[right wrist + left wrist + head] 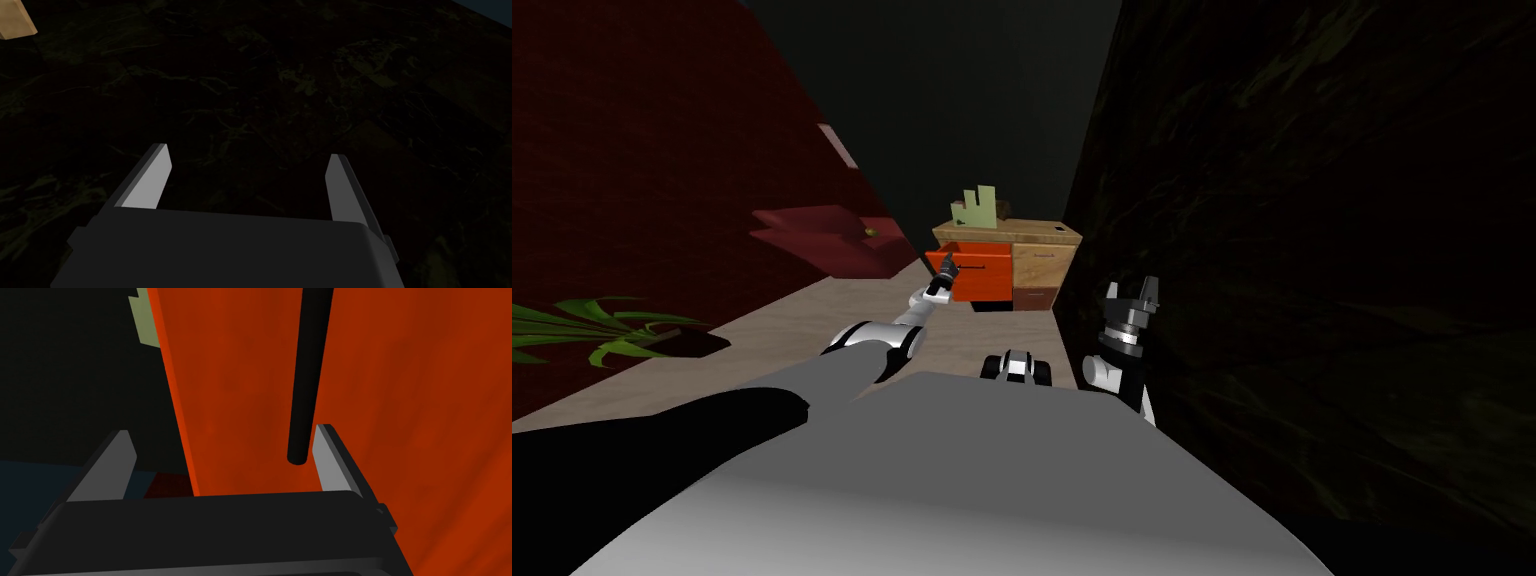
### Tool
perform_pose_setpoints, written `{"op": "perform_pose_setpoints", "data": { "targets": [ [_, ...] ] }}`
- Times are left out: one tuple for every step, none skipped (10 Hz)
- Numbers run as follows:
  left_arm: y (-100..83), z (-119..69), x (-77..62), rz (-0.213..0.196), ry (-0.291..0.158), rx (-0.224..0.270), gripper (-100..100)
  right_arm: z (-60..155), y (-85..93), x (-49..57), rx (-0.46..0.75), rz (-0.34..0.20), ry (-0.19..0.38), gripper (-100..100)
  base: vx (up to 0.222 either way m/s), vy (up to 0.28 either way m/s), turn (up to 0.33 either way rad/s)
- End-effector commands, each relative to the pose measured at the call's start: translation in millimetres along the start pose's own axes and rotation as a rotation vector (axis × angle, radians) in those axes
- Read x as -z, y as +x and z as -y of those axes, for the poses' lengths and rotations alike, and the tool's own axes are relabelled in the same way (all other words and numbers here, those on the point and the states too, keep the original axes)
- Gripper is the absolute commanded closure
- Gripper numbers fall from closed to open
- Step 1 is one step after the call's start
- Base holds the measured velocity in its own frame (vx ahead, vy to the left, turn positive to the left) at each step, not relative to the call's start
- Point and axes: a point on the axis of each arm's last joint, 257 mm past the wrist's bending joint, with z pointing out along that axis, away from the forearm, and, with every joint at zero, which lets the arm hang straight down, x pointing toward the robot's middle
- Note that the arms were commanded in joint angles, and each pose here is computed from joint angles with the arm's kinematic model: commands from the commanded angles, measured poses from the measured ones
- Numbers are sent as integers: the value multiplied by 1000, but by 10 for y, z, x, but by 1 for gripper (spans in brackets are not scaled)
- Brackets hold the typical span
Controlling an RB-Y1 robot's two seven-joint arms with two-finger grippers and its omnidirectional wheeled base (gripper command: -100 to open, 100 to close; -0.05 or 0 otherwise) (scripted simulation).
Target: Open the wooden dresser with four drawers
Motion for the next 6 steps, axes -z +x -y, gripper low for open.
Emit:
{"op": "perform_pose_setpoints", "data": {
  "targets": [
    [324,68,-155,-30,-6,-2,-100,0,0,0,0,0,0,0,-44,66,58],
    [278,53,-127,-29,1,-1,-100,0,0,0,0,0,0,0,-11,24,1],
    [283,50,-129,-28,-2,-3,0,0,0,0,0,0,0,0,-5,7,1],
    [281,50,-129,-28,-2,-3,0,0,0,0,0,0,0,0,0,0,0],
    [281,50,-129,-28,-2,-3,0,0,0,0,0,0,0,0,0,0,0],
    [281,50,-129,-28,-2,-3,0,0,0,0,0,0,0,0,0,0,0]
  ]
}}
